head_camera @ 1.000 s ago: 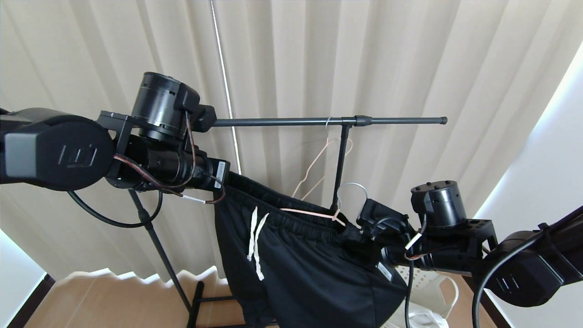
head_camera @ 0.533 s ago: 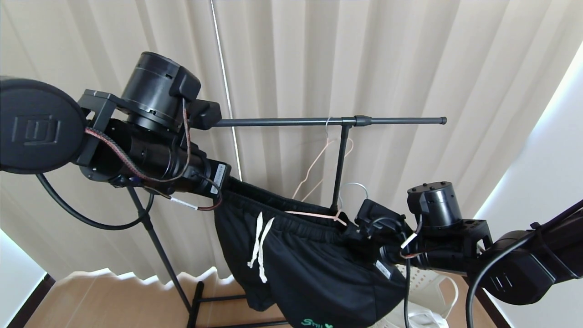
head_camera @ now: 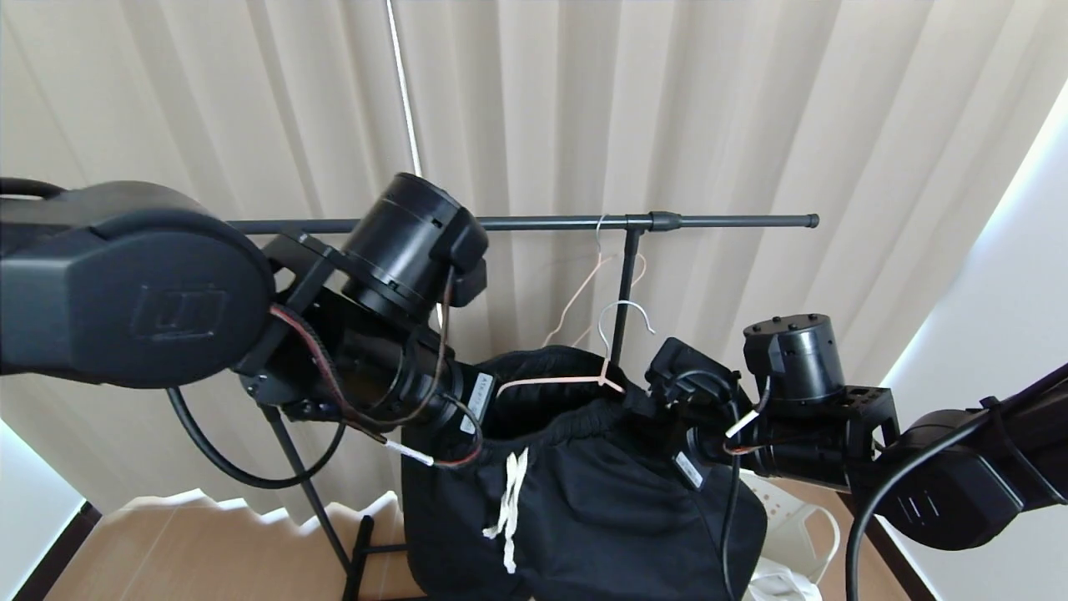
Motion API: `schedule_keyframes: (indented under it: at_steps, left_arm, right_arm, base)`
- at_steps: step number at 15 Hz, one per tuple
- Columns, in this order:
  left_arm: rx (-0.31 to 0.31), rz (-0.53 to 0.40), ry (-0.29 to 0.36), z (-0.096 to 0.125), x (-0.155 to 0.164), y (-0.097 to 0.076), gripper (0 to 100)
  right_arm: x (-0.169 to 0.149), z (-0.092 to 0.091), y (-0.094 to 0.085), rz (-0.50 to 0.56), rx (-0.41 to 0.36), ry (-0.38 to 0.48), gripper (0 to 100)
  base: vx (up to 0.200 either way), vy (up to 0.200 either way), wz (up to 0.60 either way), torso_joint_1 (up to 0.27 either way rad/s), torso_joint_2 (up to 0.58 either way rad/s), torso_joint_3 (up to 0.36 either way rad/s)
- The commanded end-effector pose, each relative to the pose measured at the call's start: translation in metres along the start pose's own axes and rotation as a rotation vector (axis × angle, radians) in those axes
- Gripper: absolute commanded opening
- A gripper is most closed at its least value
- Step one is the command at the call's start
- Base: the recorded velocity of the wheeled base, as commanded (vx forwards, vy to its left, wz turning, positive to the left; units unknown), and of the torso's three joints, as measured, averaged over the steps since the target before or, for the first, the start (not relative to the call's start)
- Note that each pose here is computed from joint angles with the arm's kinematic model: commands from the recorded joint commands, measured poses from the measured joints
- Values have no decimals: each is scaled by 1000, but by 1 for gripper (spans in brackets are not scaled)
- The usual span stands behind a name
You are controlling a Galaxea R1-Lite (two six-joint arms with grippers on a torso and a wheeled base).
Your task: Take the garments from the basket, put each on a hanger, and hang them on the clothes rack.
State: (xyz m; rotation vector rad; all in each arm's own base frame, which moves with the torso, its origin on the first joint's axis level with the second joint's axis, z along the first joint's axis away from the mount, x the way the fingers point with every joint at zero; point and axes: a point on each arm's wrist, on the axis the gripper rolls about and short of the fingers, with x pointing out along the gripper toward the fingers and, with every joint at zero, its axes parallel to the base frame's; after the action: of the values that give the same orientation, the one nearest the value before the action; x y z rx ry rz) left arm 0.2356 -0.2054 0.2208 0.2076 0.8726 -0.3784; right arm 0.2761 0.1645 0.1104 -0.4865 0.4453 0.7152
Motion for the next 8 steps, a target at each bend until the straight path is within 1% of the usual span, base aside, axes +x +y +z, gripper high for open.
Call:
schedule_keyframes:
  at_steps: [1, 4, 5, 6, 8]
  left_arm:
    - [4, -16, 56, -5, 21, -18, 0]
    - [-47, -65, 72, -3, 26, -29, 0]
    - [-87, -119, 66, 3, 23, -30, 0]
    - [-107, -154, 63, 5, 20, -31, 0]
    - [-133, -189, 51, 9, 14, -31, 0]
  right_arm:
    - [-10, 8, 1, -6, -2, -38, 0]
    - [-13, 10, 5, -21, -10, -37, 0]
    - [-11, 8, 10, -61, -21, -6, 0]
    - [-10, 8, 12, -72, -24, -5, 0]
    - [-2, 5, 15, -71, -31, -21, 0]
  base:
    - [0, 0, 0, 0, 0, 0]
    - [0, 0, 0, 0, 0, 0]
    - [0, 0, 0, 0, 0, 0]
    - [0, 0, 0, 0, 0, 0]
    - [0, 0, 0, 0, 0, 0]
